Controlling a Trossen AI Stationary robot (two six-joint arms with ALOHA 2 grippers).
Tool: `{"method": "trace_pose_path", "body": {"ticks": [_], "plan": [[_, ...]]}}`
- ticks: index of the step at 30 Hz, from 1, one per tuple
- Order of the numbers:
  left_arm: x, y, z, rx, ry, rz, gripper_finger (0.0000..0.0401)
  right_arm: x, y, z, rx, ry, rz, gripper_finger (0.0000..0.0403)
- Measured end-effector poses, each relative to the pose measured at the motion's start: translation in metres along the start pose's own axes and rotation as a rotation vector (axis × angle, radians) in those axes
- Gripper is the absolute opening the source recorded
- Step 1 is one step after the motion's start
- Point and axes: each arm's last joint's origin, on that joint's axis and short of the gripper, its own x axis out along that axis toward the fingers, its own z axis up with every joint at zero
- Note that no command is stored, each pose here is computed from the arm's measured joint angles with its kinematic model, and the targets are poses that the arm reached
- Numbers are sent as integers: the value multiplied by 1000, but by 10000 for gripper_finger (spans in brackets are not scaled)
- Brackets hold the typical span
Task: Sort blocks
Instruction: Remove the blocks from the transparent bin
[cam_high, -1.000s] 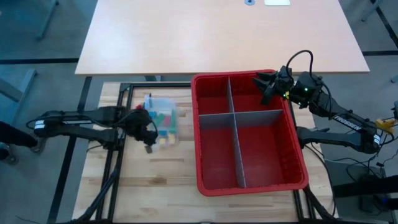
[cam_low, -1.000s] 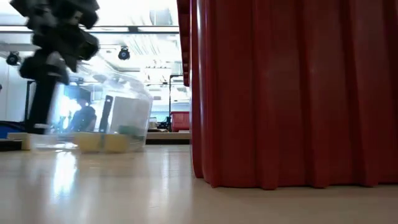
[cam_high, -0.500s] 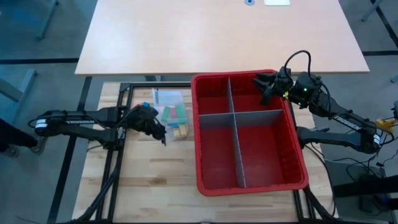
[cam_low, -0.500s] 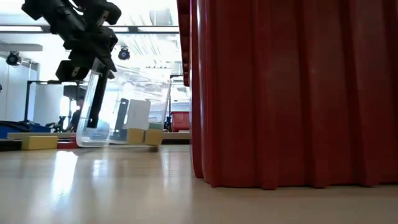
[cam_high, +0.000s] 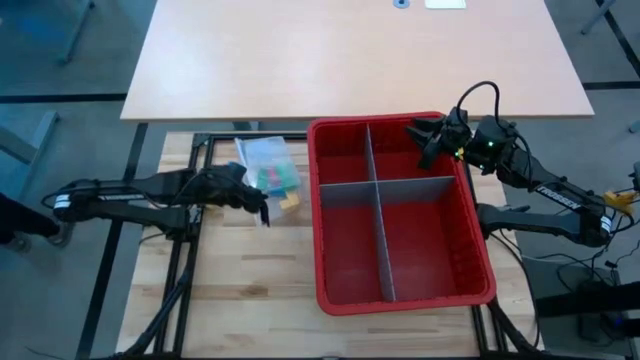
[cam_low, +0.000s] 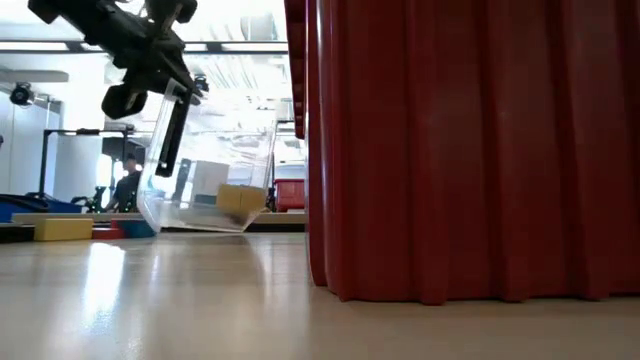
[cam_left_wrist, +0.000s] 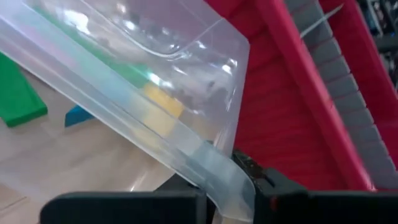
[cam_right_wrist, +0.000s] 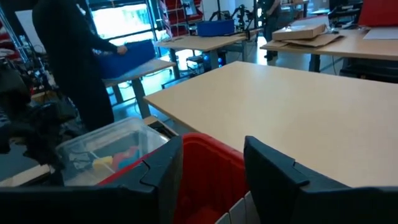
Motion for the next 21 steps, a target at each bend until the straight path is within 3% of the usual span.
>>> {"method": "trace_pose_path", "body": {"ticks": [7,13,21], "plan": [[-14,-4,1,14,-137,-44,16,0,0,0,-5,0,0,142],[-13,3,-7,-22,-297,-194,15,0,0,0,-6,0,0,146],[-2,18,-23,-87,-375,-323,15,0,0,0,-3,0,0,140]]}}
